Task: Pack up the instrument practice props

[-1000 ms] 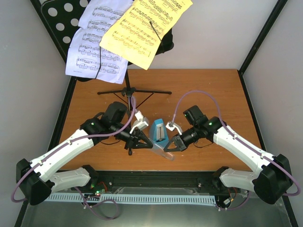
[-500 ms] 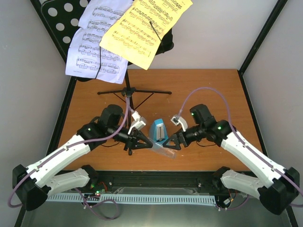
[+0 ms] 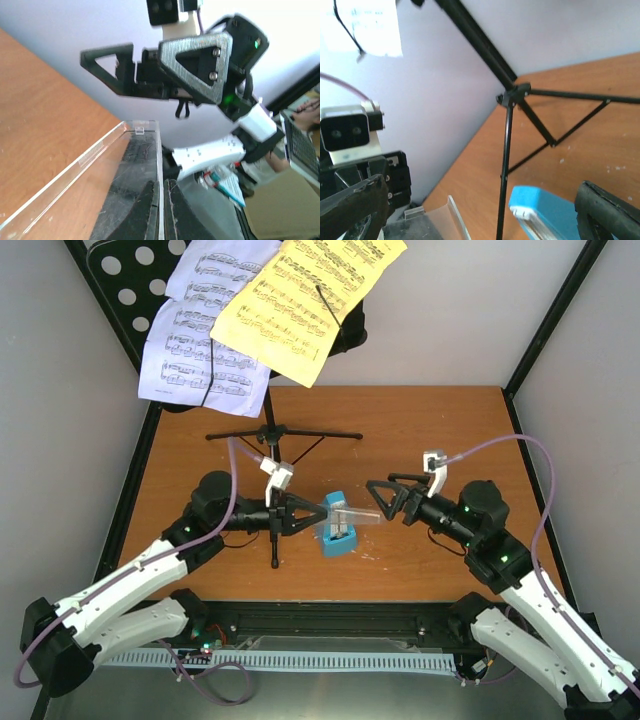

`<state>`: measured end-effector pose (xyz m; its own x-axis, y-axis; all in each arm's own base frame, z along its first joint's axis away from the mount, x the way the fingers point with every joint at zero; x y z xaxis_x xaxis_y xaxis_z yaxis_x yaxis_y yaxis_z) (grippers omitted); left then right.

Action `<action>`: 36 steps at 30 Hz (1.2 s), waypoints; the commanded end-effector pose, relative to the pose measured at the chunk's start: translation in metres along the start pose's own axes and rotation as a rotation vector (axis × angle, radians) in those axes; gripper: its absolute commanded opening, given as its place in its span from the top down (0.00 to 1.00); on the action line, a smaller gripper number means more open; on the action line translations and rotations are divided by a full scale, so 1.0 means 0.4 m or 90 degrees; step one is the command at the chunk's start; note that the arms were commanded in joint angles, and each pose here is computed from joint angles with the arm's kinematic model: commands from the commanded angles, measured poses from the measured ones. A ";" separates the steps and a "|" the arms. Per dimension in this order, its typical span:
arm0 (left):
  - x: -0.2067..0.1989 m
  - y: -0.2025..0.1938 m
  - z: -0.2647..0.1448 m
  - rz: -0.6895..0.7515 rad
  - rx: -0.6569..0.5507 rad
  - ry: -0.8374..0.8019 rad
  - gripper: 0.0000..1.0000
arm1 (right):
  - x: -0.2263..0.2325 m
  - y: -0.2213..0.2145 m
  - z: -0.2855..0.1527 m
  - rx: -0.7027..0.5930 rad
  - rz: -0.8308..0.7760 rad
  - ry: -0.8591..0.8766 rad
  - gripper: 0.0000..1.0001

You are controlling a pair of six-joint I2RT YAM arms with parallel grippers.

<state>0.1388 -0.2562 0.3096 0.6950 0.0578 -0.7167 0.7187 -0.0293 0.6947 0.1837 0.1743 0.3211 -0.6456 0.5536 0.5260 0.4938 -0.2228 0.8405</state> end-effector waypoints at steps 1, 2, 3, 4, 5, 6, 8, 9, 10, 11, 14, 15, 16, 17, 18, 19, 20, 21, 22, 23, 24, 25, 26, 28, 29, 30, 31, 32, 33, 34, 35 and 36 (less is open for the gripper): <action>-0.064 0.103 -0.030 0.019 -0.156 -0.025 1.00 | 0.008 0.090 -0.038 -0.166 0.043 -0.004 0.00; -0.066 0.113 -0.035 0.018 -0.177 -0.021 1.00 | 0.007 0.093 -0.045 -0.180 0.050 -0.004 0.00; -0.069 0.125 -0.042 0.018 -0.199 -0.018 1.00 | 0.007 0.096 -0.050 -0.195 0.054 -0.001 0.00; -0.074 0.134 -0.048 0.019 -0.218 -0.018 0.99 | 0.007 0.096 -0.054 -0.209 0.065 0.007 0.00; -0.078 0.143 -0.054 0.018 -0.237 -0.019 1.00 | 0.010 0.099 -0.058 -0.224 0.073 0.020 0.00; -0.080 0.150 -0.059 0.016 -0.253 -0.021 1.00 | 0.010 0.098 -0.059 -0.237 0.083 0.032 0.00; -0.084 0.163 -0.067 0.007 -0.283 -0.027 1.00 | 0.015 0.099 -0.059 -0.259 0.101 0.063 0.00; -0.087 0.168 -0.071 0.002 -0.295 -0.031 1.00 | 0.017 0.095 -0.056 -0.266 0.107 0.082 0.00; -0.087 0.173 -0.073 -0.003 -0.304 -0.034 1.00 | 0.021 0.096 -0.053 -0.273 0.109 0.097 0.00; -0.090 0.176 -0.073 -0.006 -0.309 -0.040 1.00 | 0.029 0.097 -0.049 -0.277 0.108 0.114 0.00; -0.090 0.183 -0.072 -0.021 -0.317 -0.047 1.00 | 0.056 0.106 -0.039 -0.293 0.094 0.145 0.00; -0.090 0.185 -0.074 -0.025 -0.322 -0.047 1.00 | 0.061 0.109 -0.031 -0.295 0.090 0.147 0.00; -0.089 0.187 -0.074 -0.030 -0.325 -0.047 1.00 | 0.066 0.110 -0.024 -0.296 0.086 0.147 0.00; -0.089 0.188 -0.075 -0.034 -0.327 -0.047 1.00 | 0.070 0.112 -0.015 -0.296 0.083 0.146 0.00; -0.087 0.190 -0.076 -0.038 -0.330 -0.047 1.00 | 0.074 0.114 -0.006 -0.295 0.081 0.146 0.00; -0.089 0.191 -0.077 -0.041 -0.332 -0.050 1.00 | 0.079 0.116 0.005 -0.294 0.079 0.148 0.00; -0.090 0.191 -0.077 -0.044 -0.334 -0.053 1.00 | 0.084 0.116 0.016 -0.292 0.075 0.150 0.00; -0.089 0.192 -0.077 -0.048 -0.335 -0.054 1.00 | 0.093 0.121 0.026 -0.295 0.069 0.156 0.01; -0.089 0.192 -0.078 -0.050 -0.337 -0.055 1.00 | 0.102 0.124 0.036 -0.295 0.065 0.158 0.01; -0.088 0.192 -0.078 -0.052 -0.339 -0.056 1.00 | 0.109 0.126 0.049 -0.292 0.061 0.159 0.02; -0.089 0.193 -0.079 -0.054 -0.341 -0.058 1.00 | 0.117 0.130 0.060 -0.289 0.057 0.160 0.03; -0.088 0.193 -0.079 -0.055 -0.341 -0.058 1.00 | 0.129 0.132 0.071 -0.285 0.053 0.165 0.04; -0.090 0.194 -0.080 -0.056 -0.343 -0.059 1.00 | 0.135 0.136 0.081 -0.283 0.050 0.164 0.05; -0.090 0.195 -0.080 -0.058 -0.344 -0.059 1.00 | 0.147 0.142 0.096 -0.281 0.050 0.165 0.06; -0.090 0.194 -0.079 -0.058 -0.342 -0.060 1.00 | 0.150 0.142 0.103 -0.279 0.051 0.166 0.08; -0.091 0.195 -0.080 -0.059 -0.343 -0.060 1.00 | 0.154 0.141 0.109 -0.278 0.052 0.169 0.11; -0.090 0.195 -0.081 -0.061 -0.344 -0.060 1.00 | 0.158 0.140 0.113 -0.277 0.052 0.171 0.13; -0.091 0.196 -0.082 -0.060 -0.347 -0.061 1.00 | 0.163 0.140 0.116 -0.276 0.053 0.174 0.16; -0.090 0.195 -0.082 -0.061 -0.348 -0.059 1.00 | 0.168 0.140 0.118 -0.276 0.054 0.176 0.18; -0.087 0.195 -0.083 -0.062 -0.349 -0.057 1.00 | 0.172 0.138 0.121 -0.273 0.053 0.179 0.20; -0.088 0.196 -0.083 -0.061 -0.350 -0.057 1.00 | 0.177 0.137 0.122 -0.271 0.055 0.182 0.21; -0.086 0.196 -0.083 -0.063 -0.350 -0.055 1.00 | 0.180 0.134 0.124 -0.269 0.058 0.184 0.21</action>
<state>0.1720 -0.2312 0.3806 0.6246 -0.0215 -0.7807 0.6965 0.4675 0.5444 0.1979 0.2402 0.3790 -0.7519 0.3094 0.5822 0.3499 -0.5612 0.7501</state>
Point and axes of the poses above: each gripper's point midway between its finger pads, its own z axis out along the fingers, its own x axis along the line the jaws close on, y = z × x, the point moved 4 cm from there along -z, back along the fingers, and after that the axes turned 6 degrees about -z, right-handed, at the moved point
